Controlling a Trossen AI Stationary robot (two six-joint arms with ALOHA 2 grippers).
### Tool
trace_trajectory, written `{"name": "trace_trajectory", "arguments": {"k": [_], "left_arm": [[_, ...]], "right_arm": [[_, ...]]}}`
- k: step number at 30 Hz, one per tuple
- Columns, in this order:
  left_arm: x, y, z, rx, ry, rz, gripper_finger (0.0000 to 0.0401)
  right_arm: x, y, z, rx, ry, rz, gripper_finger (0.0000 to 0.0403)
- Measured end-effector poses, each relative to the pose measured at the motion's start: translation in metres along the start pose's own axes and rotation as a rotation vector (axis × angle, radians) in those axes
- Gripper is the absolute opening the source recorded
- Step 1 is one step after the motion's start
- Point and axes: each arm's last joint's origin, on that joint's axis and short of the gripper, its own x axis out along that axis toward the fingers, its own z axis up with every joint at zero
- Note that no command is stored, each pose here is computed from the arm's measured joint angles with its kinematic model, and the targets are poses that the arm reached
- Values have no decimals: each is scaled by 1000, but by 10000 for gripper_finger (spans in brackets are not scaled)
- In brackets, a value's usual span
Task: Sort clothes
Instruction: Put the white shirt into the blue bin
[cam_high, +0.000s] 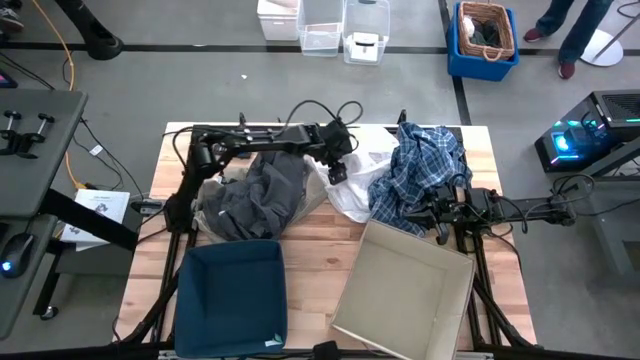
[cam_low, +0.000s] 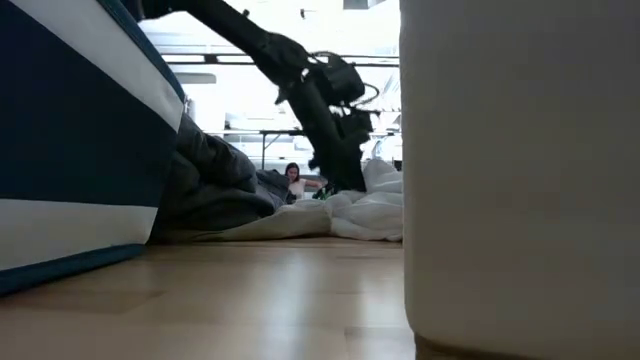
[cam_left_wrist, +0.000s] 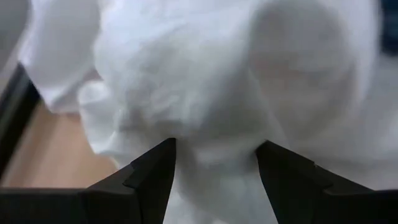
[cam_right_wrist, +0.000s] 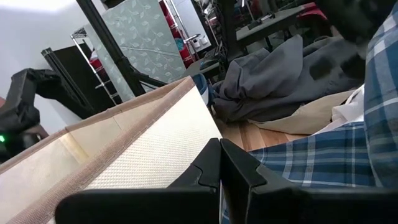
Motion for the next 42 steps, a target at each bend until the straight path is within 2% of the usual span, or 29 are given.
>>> {"name": "trace_trajectory", "arguments": {"k": [2,4,10,13,16,17,20,25,28,31,34,37,42], "left_arm": [[10,-4,-4,0,22,-32,216],[15,-9,-7,31,48,5,216],[13,-16,-7,102,56,9,207],[13,-23,-11,148,105,11,151],[9,-35,-12,184,129,-14,38],[6,-37,-12,185,125,-28,21],[-19,-43,1,199,51,-22,7],[-103,-38,24,186,-139,7,2],[-176,-31,31,153,-303,59,1],[-255,-32,29,139,-523,87,1],[-329,-43,18,136,-759,68,1],[-398,-59,-5,134,-989,10,1],[-492,-82,-52,139,-1357,-201,1]], "right_arm": [[0,0,0,0,0,0,0],[0,0,0,0,0,0,0],[0,0,0,0,0,0,0],[0,0,0,0,1,0,0],[0,0,0,0,1,-1,0],[0,0,0,0,1,-1,0],[0,0,0,0,1,0,0],[0,0,0,0,1,-1,0],[0,0,0,0,1,0,0],[0,0,0,0,1,-1,0],[0,0,0,0,1,0,0],[0,0,0,0,1,0,0],[0,0,0,0,1,-1,0]]}}
